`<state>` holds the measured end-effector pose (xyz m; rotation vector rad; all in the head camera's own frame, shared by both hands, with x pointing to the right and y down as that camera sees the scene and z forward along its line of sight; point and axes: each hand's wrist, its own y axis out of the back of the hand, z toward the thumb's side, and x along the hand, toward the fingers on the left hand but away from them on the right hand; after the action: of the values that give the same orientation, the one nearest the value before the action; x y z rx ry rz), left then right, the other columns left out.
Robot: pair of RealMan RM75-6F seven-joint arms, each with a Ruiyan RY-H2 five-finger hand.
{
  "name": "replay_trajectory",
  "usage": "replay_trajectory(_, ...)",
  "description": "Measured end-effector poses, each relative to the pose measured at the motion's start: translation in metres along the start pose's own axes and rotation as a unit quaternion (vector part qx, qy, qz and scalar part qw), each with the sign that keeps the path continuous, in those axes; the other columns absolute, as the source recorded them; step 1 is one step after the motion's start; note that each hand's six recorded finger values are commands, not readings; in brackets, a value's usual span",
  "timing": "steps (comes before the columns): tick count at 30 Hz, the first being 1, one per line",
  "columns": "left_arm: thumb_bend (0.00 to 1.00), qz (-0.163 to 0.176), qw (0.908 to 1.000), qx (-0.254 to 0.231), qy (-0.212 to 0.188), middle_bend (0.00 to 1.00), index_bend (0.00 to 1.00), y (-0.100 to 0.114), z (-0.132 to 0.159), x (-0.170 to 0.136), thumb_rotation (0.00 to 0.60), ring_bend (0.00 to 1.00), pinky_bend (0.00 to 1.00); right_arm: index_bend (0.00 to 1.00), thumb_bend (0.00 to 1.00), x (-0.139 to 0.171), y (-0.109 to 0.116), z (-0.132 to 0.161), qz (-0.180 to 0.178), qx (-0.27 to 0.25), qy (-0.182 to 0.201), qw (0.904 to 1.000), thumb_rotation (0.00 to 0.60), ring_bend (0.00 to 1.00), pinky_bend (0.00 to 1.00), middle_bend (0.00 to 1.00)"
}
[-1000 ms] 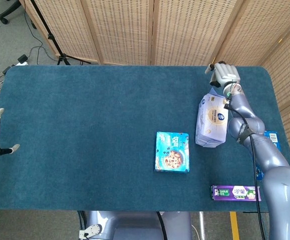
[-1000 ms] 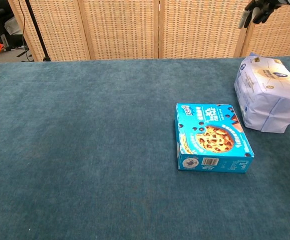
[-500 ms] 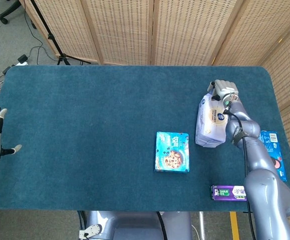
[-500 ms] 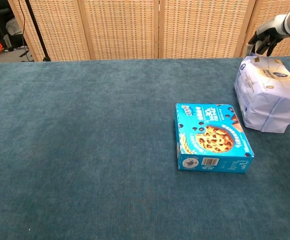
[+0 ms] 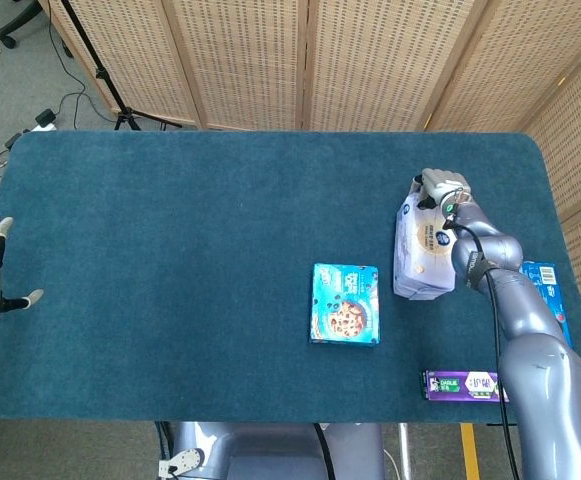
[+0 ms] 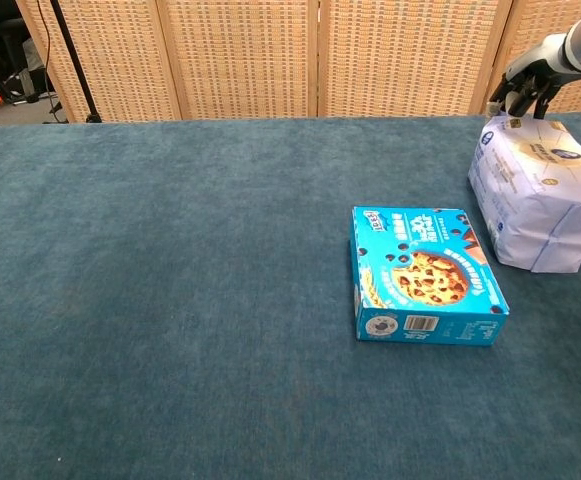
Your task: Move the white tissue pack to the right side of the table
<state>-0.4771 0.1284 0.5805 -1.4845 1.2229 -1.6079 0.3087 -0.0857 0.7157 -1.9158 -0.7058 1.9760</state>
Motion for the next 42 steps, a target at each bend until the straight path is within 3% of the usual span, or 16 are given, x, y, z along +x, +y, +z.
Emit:
replay_trajectory(12,0.00,-0.001,1.0000,-0.001,-0.007,0.00,0.00,0.000,0.003,-0.001,0.600,0.00,0.00,0.38,1.00,0.016,-0.013,-0.010,0.031,0.004,0.007,0.9995,0.600,0.23,0.35,0.33)
replay_trajectory(24,0.00,-0.001,0.9998,-0.006,-0.021,0.00,0.00,0.003,0.005,-0.004,0.600,0.00,0.00,0.38,1.00,0.038,-0.030,-0.025,0.039,0.005,0.013,0.9991,0.600,0.23,0.35,0.33)
replay_trajectory(42,0.00,0.004,0.9995,-0.006,-0.032,0.00,0.00,0.005,0.009,-0.010,0.600,0.00,0.00,0.38,1.00,0.085,-0.063,-0.029,0.023,0.025,0.023,0.9991,0.600,0.21,0.35,0.33)
